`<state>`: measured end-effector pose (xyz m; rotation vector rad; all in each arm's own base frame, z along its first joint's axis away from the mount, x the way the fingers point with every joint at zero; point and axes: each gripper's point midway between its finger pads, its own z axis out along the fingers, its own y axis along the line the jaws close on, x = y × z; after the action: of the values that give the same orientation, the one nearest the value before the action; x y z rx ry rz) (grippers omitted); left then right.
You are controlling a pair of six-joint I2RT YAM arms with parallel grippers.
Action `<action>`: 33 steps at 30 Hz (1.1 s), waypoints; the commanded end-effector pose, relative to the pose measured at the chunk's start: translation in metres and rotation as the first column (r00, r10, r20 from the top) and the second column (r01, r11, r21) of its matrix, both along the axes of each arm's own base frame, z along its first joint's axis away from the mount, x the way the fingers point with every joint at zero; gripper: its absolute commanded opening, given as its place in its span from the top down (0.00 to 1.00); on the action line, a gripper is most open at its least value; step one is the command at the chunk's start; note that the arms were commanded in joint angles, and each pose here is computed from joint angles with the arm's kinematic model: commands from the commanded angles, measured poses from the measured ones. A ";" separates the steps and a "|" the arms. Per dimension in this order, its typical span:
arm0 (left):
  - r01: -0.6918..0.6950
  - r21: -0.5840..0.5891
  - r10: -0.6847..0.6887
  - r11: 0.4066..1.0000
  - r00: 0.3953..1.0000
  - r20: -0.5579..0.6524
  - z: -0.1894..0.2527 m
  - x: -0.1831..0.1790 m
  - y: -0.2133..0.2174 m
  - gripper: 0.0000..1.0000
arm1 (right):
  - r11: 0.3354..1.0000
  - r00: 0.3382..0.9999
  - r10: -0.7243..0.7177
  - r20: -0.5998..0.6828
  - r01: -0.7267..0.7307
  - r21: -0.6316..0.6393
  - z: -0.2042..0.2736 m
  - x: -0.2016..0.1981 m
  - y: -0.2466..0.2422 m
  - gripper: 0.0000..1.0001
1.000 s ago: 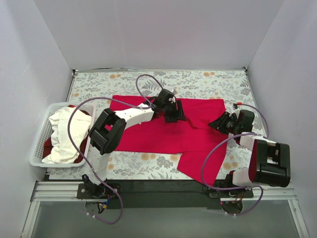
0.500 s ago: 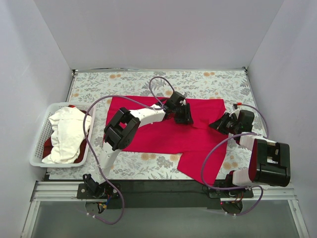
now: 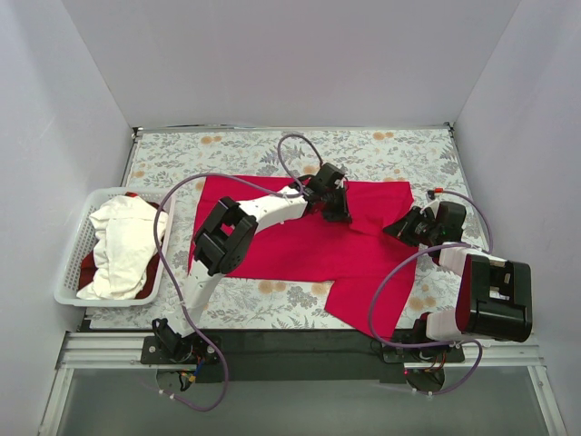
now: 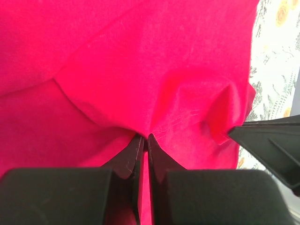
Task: Fold and stack the t-shirts
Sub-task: Fold the tshirt
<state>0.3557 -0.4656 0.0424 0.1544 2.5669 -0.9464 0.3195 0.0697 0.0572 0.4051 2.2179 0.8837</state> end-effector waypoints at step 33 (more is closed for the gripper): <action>-0.085 0.145 0.049 0.986 0.971 0.234 0.033 -0.010 0.011 0.43 | 0.999 0.999 0.017 0.048 -0.016 -0.028 0.005 -0.001 0.000 0.91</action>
<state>0.3440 -0.4438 0.0347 0.1346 2.5427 -0.6178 0.3200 0.0688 0.0603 0.3843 2.2069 0.8712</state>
